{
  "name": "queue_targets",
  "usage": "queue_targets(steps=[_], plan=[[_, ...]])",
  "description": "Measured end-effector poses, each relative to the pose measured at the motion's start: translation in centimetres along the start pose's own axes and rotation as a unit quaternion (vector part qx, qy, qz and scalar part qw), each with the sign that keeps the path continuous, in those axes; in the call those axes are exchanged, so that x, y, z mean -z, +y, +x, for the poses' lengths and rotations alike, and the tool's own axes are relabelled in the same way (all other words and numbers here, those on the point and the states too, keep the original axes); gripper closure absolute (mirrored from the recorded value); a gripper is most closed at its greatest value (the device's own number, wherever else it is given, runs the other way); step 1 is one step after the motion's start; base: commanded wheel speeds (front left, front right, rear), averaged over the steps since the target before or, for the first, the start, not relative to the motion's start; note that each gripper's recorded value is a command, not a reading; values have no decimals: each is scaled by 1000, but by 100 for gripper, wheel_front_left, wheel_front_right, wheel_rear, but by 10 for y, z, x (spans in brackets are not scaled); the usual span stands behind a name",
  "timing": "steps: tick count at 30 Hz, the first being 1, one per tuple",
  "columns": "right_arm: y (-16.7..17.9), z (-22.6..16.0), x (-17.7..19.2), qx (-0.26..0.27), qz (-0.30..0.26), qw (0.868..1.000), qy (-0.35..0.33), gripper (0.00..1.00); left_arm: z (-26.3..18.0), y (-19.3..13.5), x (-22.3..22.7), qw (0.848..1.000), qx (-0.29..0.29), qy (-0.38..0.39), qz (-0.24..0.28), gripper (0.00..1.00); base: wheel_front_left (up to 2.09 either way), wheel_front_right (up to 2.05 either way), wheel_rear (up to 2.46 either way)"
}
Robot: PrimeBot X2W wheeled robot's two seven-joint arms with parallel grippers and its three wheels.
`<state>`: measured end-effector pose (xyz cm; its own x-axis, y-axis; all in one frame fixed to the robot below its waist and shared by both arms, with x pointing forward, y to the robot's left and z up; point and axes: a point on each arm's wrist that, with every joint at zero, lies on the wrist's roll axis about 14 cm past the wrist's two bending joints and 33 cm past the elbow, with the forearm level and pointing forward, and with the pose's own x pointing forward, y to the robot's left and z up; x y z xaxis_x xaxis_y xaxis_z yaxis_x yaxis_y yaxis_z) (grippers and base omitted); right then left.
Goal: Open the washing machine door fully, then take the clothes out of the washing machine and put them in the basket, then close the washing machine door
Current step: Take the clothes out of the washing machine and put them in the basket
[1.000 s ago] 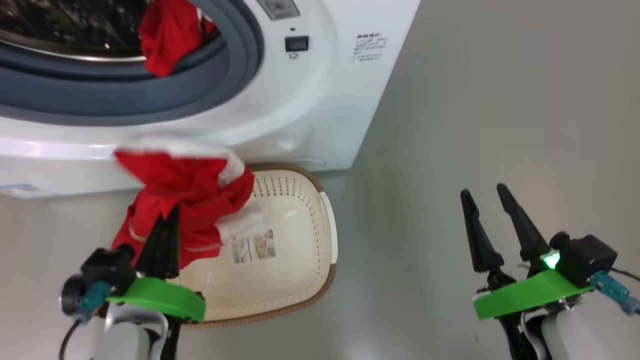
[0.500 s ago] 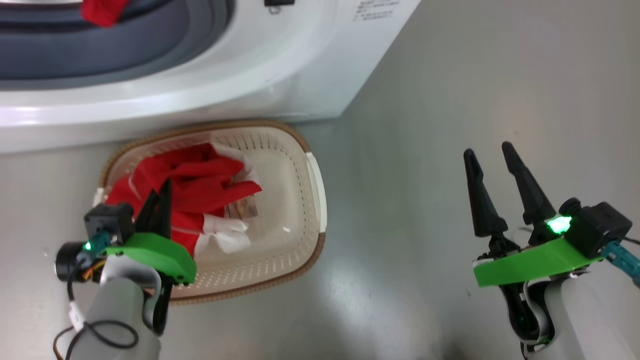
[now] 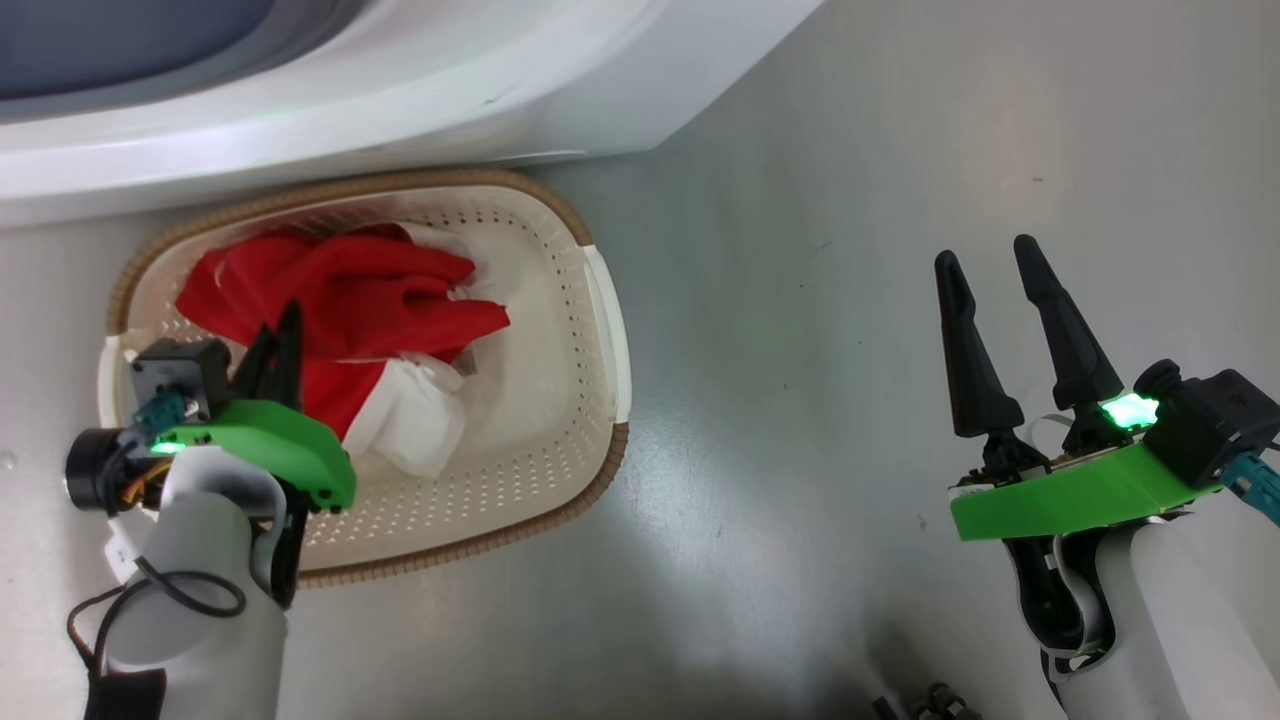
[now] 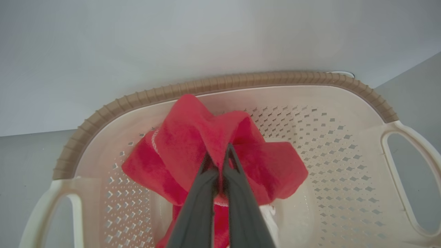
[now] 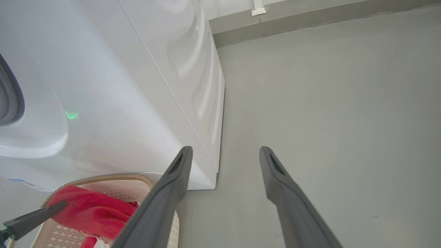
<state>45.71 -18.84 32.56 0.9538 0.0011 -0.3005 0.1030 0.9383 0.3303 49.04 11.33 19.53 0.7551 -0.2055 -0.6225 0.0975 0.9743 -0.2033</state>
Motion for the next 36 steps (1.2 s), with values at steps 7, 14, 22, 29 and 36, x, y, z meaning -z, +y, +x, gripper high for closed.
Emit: queue_targets(steps=[7,14,22,29,36], plan=[[-1,0,-2,1,-1,1000,-2,0,0,4,-2,1000,-8,-1,-5,1,0,0,0],[7,-3,-15,-8,2,1000,-17,0,-10,6,-23,999,-17,-27,-14,0,0,0,0],[16,-13,-34,-17,3,999,-37,0,-38,7,-36,998,-29,-51,-28,0,0,0,0],[21,-39,-41,-19,3,999,-39,0,-74,8,-68,993,-36,-107,-30,0,0,0,0],[30,-62,-56,-30,3,998,-55,0,-117,8,-106,983,-39,-178,-22,0,0,0,0]])
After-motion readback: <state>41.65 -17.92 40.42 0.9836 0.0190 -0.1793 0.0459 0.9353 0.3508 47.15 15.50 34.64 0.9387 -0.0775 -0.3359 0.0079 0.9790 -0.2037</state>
